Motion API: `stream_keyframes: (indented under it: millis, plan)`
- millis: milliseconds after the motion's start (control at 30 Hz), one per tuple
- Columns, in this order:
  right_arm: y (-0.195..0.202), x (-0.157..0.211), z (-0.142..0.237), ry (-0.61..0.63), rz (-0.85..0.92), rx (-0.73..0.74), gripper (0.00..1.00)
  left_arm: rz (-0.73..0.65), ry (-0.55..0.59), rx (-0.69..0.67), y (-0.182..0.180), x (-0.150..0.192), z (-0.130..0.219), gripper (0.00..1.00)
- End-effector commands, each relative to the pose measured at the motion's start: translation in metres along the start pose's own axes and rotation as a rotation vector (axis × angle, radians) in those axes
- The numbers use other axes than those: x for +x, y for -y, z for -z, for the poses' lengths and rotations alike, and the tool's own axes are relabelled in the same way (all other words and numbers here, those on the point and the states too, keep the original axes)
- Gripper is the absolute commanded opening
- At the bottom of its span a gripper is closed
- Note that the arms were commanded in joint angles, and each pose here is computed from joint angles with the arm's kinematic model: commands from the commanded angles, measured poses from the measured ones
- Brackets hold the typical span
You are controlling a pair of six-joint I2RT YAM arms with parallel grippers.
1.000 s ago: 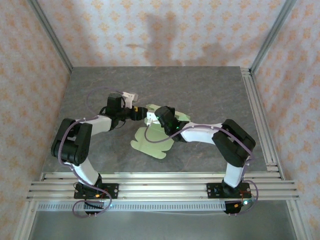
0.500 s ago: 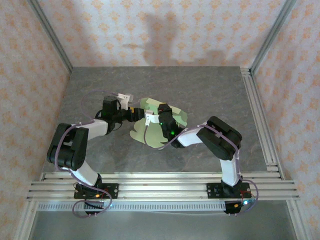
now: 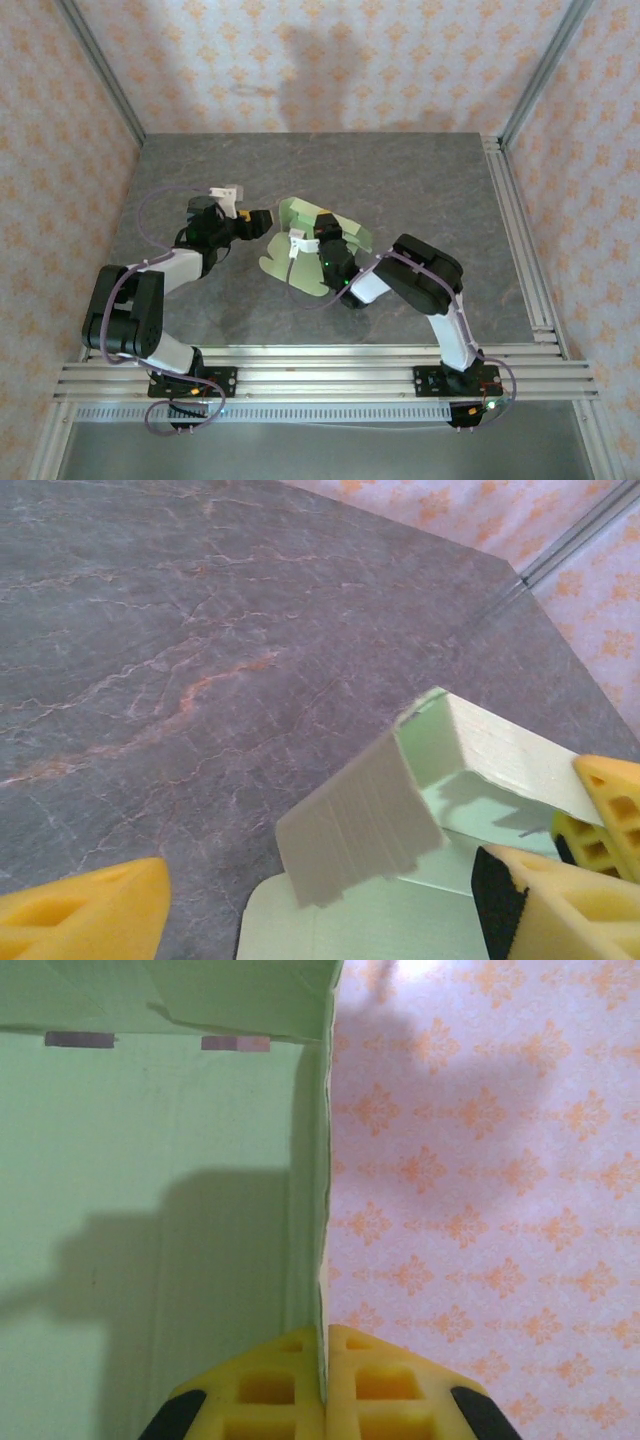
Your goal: Fold the paper box
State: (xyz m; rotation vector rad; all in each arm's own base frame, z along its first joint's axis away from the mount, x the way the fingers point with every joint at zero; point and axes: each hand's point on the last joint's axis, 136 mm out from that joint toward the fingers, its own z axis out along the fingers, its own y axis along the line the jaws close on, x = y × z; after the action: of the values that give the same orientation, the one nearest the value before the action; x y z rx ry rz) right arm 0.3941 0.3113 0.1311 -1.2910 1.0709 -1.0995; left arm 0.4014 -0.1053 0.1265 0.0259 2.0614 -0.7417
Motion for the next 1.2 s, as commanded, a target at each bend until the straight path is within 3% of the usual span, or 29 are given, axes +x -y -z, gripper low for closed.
stream_keyframes:
  millis: [0,267,567,900,1167]
  plan:
    - [0.013,-0.002,0.013,0.002,-0.032,0.042,0.0,-0.024,0.033,-0.027,0.001,-0.01,0.009,0.82]
    - [0.024,0.006,0.034,0.01,-0.046,0.041,0.0,-0.065,0.04,-0.063,0.002,-0.006,0.022,0.86]
    - [0.018,0.019,0.051,-0.025,-0.028,0.019,0.0,-0.196,-0.035,-0.022,0.026,0.019,0.013,0.86]
    - [0.006,0.03,0.059,-0.071,-0.015,-0.008,0.0,-0.187,-0.096,-0.016,0.025,0.026,0.001,0.84]
    - [0.013,0.036,0.063,-0.084,-0.026,0.002,0.0,-0.195,-0.181,0.01,0.019,0.039,-0.027,0.72]
